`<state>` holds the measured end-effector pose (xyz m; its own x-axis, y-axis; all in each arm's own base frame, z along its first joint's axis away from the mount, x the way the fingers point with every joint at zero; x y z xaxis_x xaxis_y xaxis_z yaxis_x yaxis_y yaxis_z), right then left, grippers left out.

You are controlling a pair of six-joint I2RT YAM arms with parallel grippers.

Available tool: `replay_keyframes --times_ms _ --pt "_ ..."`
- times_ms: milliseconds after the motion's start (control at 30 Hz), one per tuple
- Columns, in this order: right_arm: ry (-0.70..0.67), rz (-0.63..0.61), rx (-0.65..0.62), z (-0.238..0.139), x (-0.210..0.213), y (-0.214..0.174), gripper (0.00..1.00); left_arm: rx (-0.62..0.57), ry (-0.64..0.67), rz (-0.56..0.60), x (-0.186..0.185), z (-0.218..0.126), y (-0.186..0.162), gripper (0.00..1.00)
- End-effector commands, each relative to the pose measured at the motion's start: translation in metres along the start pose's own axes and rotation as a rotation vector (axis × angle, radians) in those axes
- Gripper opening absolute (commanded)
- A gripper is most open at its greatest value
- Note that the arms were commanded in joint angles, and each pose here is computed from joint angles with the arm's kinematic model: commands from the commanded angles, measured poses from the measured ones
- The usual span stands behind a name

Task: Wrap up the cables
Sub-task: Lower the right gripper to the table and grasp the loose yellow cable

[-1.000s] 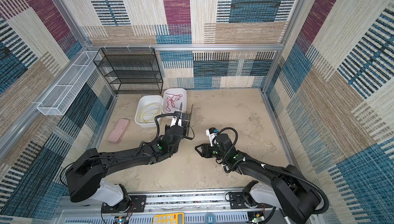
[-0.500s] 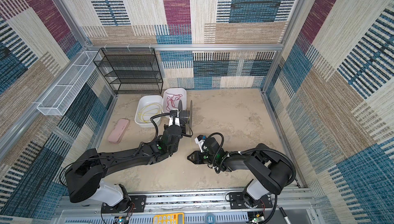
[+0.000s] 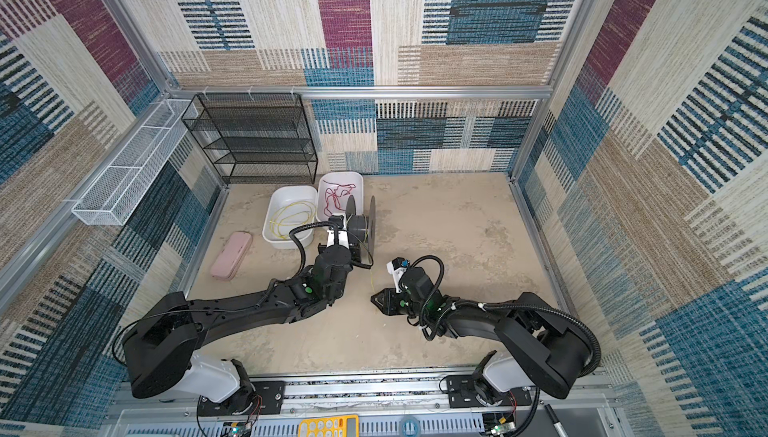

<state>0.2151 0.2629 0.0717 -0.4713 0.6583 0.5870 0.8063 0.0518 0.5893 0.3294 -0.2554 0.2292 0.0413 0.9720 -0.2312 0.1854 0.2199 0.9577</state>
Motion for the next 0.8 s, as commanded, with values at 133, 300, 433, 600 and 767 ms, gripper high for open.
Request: replay_keyframes --times_ms 133,300,433,600,767 --pt "0.009 -0.006 0.004 0.005 0.001 0.000 0.17 -0.071 -0.029 -0.111 -0.005 -0.004 0.023 0.00" --pt "0.026 -0.012 -0.002 0.001 0.005 0.002 0.03 -0.079 -0.036 -0.109 -0.007 -0.003 0.024 0.00" --pt "0.038 -0.020 0.016 -0.005 0.010 -0.001 0.00 -0.121 -0.041 -0.103 -0.012 0.000 0.035 0.00" --pt "0.035 -0.067 0.010 -0.026 0.025 -0.001 0.00 -0.120 0.003 -0.072 -0.008 0.022 0.041 0.00" --pt "0.057 -0.116 -0.066 -0.064 0.052 0.019 0.00 -0.162 0.034 -0.009 -0.005 0.042 0.044 0.00"
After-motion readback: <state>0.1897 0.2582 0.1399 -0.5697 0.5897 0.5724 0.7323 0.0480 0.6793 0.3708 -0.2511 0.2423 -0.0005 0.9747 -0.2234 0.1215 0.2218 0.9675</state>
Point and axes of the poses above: each gripper's point midway between its finger pads, its own z axis out along the fingers, its own x axis along the line the jaws close on, y = z × x, the point moved 2 cm from there along -z, back along the fingers, and after that the axes turned 11 degrees about -z, right-handed, at the moved point
